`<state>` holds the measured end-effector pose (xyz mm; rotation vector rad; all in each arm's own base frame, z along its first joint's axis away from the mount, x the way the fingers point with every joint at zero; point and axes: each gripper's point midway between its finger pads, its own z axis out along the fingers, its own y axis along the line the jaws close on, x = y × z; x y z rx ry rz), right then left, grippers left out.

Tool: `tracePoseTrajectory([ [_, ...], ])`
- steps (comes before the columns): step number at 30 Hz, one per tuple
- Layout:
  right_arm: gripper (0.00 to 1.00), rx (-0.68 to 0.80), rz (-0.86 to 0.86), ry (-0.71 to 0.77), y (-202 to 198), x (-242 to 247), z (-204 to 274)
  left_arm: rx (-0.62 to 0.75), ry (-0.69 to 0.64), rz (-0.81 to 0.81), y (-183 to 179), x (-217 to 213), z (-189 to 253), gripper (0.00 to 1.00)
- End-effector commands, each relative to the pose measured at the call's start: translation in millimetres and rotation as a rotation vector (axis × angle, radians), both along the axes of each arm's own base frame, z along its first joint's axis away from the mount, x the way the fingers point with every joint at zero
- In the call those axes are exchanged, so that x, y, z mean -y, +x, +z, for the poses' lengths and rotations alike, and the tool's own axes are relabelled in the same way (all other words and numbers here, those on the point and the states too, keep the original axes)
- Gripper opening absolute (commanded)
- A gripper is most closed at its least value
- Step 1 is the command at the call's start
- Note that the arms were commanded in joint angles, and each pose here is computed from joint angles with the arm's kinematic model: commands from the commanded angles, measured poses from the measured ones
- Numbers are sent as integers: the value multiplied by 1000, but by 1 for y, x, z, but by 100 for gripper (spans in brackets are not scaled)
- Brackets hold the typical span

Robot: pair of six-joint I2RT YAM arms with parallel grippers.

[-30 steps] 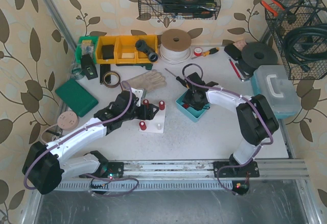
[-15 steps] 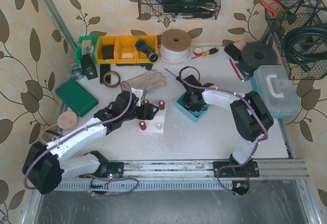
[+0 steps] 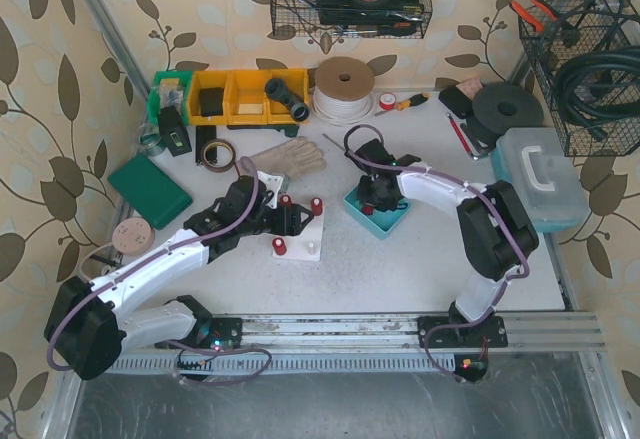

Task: Install the large spring

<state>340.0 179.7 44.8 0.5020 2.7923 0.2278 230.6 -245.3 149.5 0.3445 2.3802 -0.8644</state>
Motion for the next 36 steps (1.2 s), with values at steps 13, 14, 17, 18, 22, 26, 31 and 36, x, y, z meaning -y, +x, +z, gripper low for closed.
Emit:
tracePoseTrajectory([
  [13, 0, 282, 271, 132, 13, -11, 132, 33, -197, -152, -25, 59, 76, 76],
  [14, 0, 282, 279, 177, 10, -14, 137, 40, -203, -153, -25, 62, 80, 76],
  [17, 0, 294, 254, 345, 3, -22, 152, 69, -237, -138, -24, 70, 95, 76],
  [18, 0, 304, 232, 410, 2, -24, 158, 82, -255, -127, -22, 72, 100, 76],
  [22, 0, 303, 91, 638, -4, -30, 174, 92, -347, -81, -15, 79, 115, 78],
  [26, 0, 314, -33, 739, -7, -27, 186, 95, -458, -24, -6, 84, 131, 80],
  [31, 0, 307, -198, 876, -11, -20, 195, 74, -542, 6, 3, 94, 146, 82],
  [36, 0, 324, -302, 995, -12, -16, 213, 23, -562, 19, 12, 108, 139, 83],
])
